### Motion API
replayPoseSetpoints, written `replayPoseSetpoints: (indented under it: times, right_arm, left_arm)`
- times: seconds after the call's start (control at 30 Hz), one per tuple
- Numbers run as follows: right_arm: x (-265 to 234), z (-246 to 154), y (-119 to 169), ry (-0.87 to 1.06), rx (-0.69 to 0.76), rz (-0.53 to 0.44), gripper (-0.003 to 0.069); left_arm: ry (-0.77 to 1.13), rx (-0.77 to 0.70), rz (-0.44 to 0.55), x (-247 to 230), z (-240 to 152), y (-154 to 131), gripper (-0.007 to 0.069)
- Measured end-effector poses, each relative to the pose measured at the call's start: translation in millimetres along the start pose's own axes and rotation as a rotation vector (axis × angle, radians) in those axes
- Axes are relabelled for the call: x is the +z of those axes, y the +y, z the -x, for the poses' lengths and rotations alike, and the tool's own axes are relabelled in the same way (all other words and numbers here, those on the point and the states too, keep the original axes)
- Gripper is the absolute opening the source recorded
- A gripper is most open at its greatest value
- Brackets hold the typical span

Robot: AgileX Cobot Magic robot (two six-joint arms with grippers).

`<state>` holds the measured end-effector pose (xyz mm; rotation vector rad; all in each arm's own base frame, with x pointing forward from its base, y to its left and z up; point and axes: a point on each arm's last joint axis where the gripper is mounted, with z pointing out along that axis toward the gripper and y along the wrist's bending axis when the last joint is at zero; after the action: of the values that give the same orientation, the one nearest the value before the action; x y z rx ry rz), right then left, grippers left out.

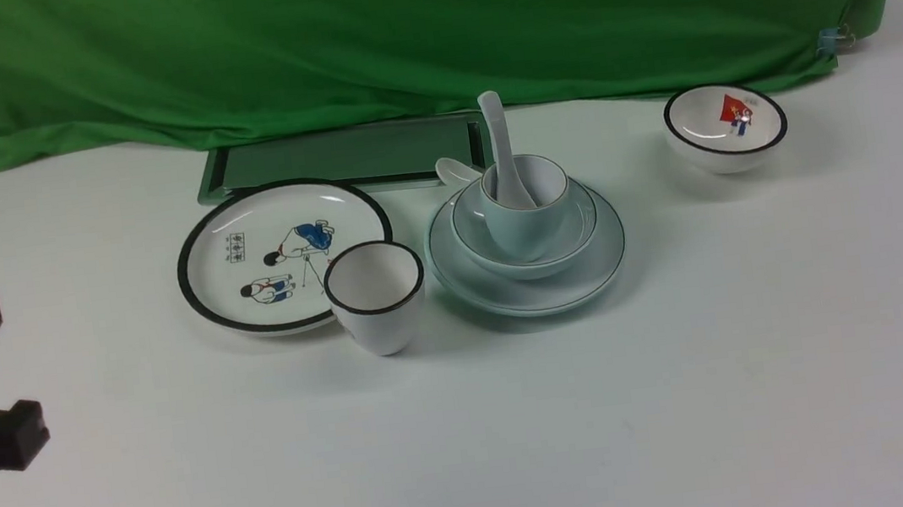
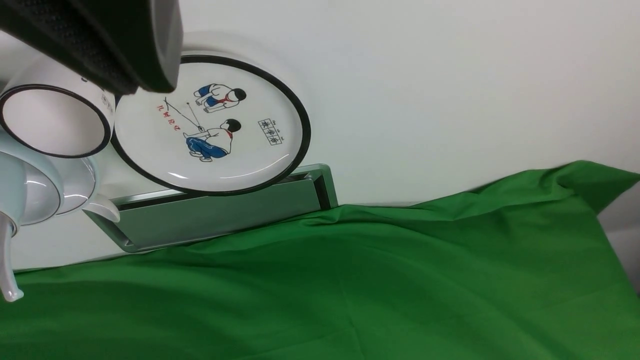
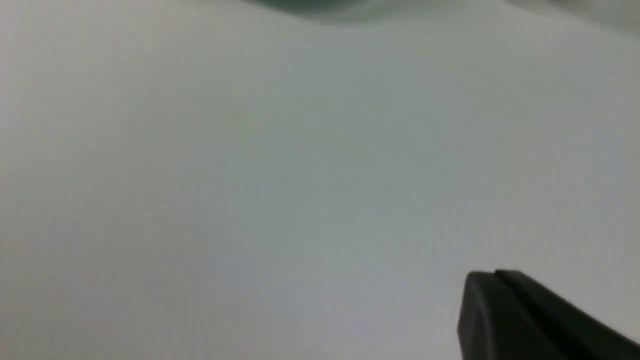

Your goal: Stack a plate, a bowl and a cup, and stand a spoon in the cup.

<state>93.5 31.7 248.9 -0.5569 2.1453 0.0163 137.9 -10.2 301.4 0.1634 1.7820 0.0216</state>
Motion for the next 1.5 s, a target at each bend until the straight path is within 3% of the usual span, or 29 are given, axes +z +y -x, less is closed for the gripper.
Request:
replayPoseSetpoints:
  times: [0.2,0.33,0.47,0.67,0.83,1.07,1.5]
  right_arm:
    - [-14,-12,-12,-0.15,0.001,-0.135,0.0007]
    - [-18,-41,-13,-0.258,0.138,-0.214,0.0007]
    - [-17,-61,-8,-0.385,0.172,-0.292,0.0007]
    - [-2,-79,-7,-0.422,0.309,-0.382,0.0007]
    - [0,-82,-6,-0.397,0.308,-0.382,0.0007]
    - [2,-82,-1,-0.38,0.182,-0.315,0.0007]
    - [3,-81,2,-0.384,0.161,-0.262,0.0017]
  left_arm:
    - [0.0,0.0,0.0,0,0,0,-0.003]
    - [0.0,0.0,0.0,0,0,0,-0.0029]
    - [0.0,0.0,0.0,0,0,0,-0.0029]
    - [0.002,0.0,0.0,0,0,0,-0.0029]
    - [0.008,0.001,-0.001,2,-1,0,-0.0029]
    - [0.012,0.002,-0.001,3,-1,0,-0.0029]
    - [0.012,0.004,-0.001,3,-1,0,-0.0029]
